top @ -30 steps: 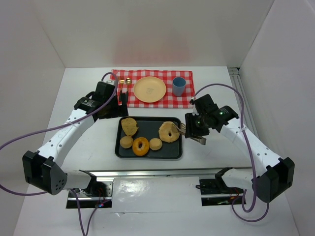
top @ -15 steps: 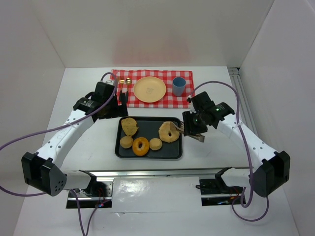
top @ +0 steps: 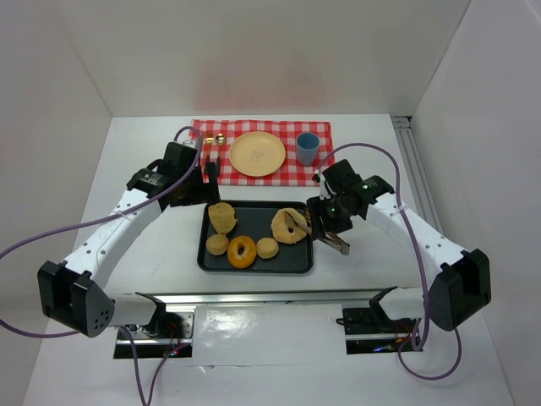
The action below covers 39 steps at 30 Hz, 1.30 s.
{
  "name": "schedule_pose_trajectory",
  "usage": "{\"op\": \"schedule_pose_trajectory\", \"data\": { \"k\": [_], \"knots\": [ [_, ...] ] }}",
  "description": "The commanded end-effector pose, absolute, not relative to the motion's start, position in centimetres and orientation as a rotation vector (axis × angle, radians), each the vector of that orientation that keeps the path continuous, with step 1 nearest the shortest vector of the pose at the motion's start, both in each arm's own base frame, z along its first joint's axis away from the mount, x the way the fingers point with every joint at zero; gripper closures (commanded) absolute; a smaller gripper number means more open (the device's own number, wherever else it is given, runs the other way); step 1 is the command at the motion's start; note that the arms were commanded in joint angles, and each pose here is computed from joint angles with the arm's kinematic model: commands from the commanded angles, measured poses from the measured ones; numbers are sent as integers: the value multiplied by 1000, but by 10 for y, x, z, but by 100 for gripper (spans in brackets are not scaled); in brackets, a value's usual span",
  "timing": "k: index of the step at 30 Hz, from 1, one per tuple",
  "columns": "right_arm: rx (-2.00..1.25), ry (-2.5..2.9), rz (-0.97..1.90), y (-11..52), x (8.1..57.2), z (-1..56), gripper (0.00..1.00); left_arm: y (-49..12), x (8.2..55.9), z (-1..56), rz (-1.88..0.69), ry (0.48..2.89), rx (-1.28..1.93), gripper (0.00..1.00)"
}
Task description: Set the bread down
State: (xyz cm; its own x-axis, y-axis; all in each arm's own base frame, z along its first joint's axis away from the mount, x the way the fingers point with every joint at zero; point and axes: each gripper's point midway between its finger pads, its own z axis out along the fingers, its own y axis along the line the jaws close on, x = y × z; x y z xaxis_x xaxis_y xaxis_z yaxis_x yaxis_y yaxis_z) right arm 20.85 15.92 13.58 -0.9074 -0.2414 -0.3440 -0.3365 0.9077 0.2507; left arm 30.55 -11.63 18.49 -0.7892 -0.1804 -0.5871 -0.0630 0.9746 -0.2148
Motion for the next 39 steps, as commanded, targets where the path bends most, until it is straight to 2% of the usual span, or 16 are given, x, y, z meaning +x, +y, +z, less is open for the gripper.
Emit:
{"op": "schedule_pose_trajectory", "data": {
  "k": [1,3,8,9,13,22,32,39],
  "knots": [
    [-483,2675,478,174,227,146,39,-121,307,189,-284,2467,-190,2],
    [-483,2675,478,174,227,146,39,-121,307,189,-284,2467,-190,2],
    [-486,2673,493,174,224,152,65,-121,307,192,-288,2458,-190,2],
    [-486,2663,496,174,224,154,76,-121,307,192,-288,2458,-190,2],
    [-482,2635,493,174,227,171,100,-121,307,192,-292,2458,-201,2],
    [-433,2486,520,186,249,231,100,-118,310,187,-266,2454,-252,2],
    [-228,2245,496,238,368,252,100,-110,311,200,-310,2412,-310,1],
    [-217,2242,433,269,430,226,100,-108,306,195,-320,2427,-302,1]
  ]
}}
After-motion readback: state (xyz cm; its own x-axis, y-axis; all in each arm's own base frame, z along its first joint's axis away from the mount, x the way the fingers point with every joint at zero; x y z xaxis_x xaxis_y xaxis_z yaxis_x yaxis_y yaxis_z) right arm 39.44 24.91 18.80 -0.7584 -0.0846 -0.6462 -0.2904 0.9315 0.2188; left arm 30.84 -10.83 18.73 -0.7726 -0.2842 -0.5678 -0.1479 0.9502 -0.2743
